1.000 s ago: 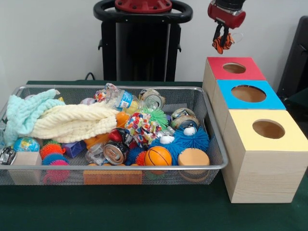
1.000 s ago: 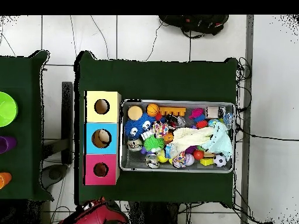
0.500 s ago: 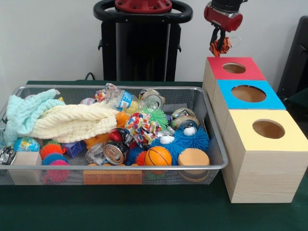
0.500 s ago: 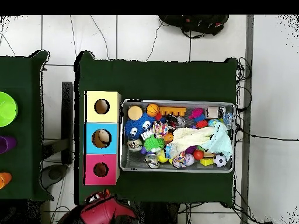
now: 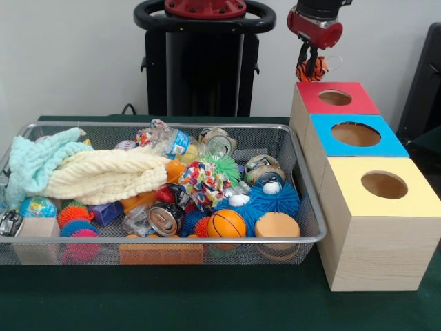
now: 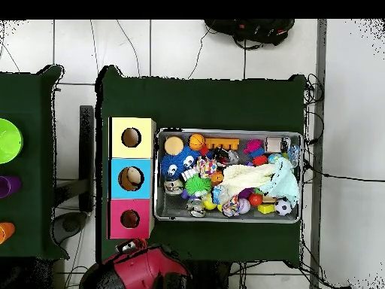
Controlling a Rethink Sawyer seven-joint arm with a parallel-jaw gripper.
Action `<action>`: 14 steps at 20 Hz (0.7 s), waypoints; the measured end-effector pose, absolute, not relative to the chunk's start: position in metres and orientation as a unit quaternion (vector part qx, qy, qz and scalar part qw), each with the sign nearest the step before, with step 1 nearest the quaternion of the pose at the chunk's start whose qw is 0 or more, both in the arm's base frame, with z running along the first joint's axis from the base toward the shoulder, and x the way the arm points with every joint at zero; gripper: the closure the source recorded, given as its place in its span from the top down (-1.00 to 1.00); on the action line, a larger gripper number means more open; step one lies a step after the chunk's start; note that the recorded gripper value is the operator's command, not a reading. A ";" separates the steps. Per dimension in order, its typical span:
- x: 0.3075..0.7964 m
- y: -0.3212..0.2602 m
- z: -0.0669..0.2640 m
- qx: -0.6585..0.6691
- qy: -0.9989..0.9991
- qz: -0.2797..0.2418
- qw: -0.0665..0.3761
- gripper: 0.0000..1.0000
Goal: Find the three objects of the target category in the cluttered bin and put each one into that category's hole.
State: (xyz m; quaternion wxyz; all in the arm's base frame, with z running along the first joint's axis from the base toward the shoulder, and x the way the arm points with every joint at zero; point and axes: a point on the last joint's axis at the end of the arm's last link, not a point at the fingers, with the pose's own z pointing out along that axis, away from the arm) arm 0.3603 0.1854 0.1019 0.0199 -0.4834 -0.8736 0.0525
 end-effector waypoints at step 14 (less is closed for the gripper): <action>0.371 0.197 0.114 -0.506 -0.861 0.041 0.040 -1.00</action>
